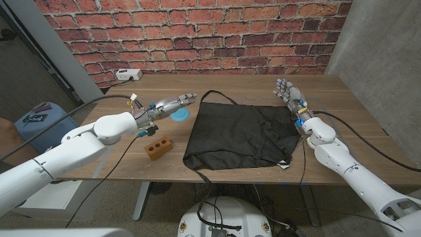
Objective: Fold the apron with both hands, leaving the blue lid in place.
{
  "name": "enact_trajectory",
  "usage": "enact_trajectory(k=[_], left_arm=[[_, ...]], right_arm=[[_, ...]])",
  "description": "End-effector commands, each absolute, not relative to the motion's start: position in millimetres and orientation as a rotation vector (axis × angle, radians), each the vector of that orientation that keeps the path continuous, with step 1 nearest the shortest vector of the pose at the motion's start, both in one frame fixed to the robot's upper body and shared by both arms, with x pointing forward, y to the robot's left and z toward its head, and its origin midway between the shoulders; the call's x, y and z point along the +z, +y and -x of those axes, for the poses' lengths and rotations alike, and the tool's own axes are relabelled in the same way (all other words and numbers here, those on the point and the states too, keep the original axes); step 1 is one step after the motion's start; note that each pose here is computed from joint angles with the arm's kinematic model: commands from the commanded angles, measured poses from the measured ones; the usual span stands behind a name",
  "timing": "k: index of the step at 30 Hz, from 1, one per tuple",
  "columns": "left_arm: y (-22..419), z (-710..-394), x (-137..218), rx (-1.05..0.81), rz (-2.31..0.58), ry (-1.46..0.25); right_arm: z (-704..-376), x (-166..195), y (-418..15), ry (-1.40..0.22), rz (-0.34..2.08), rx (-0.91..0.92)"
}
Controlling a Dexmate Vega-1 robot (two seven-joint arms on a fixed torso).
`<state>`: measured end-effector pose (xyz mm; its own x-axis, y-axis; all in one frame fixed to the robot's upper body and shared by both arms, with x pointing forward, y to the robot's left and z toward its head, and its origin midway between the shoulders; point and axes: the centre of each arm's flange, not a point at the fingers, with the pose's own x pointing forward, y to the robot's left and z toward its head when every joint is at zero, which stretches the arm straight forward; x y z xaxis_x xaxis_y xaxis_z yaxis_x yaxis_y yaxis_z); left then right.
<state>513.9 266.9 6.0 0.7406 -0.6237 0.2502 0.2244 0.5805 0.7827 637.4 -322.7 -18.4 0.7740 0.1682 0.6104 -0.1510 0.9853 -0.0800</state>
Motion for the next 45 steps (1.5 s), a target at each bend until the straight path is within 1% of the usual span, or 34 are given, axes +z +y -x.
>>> enact_trajectory(k=[1,14,27,45], left_arm=[[255.6,-497.9,4.1,-0.585,-0.935,-0.558],[254.1,-487.4,-3.2,-0.611,-1.04,-0.548],[251.6,-481.1,-7.0,-0.642,-1.152,-0.535],[243.1,-460.2,-30.9,-0.617,-1.213,-0.55]], right_arm=[[-630.0,-17.7,-330.5,-0.683,0.044,0.169],[-627.1,-7.5,-342.3,-0.709,0.083,0.167],[-626.3,-1.2,-361.4,-0.725,0.107,0.126],[-608.5,13.1,-387.4,-0.75,0.111,0.118]])
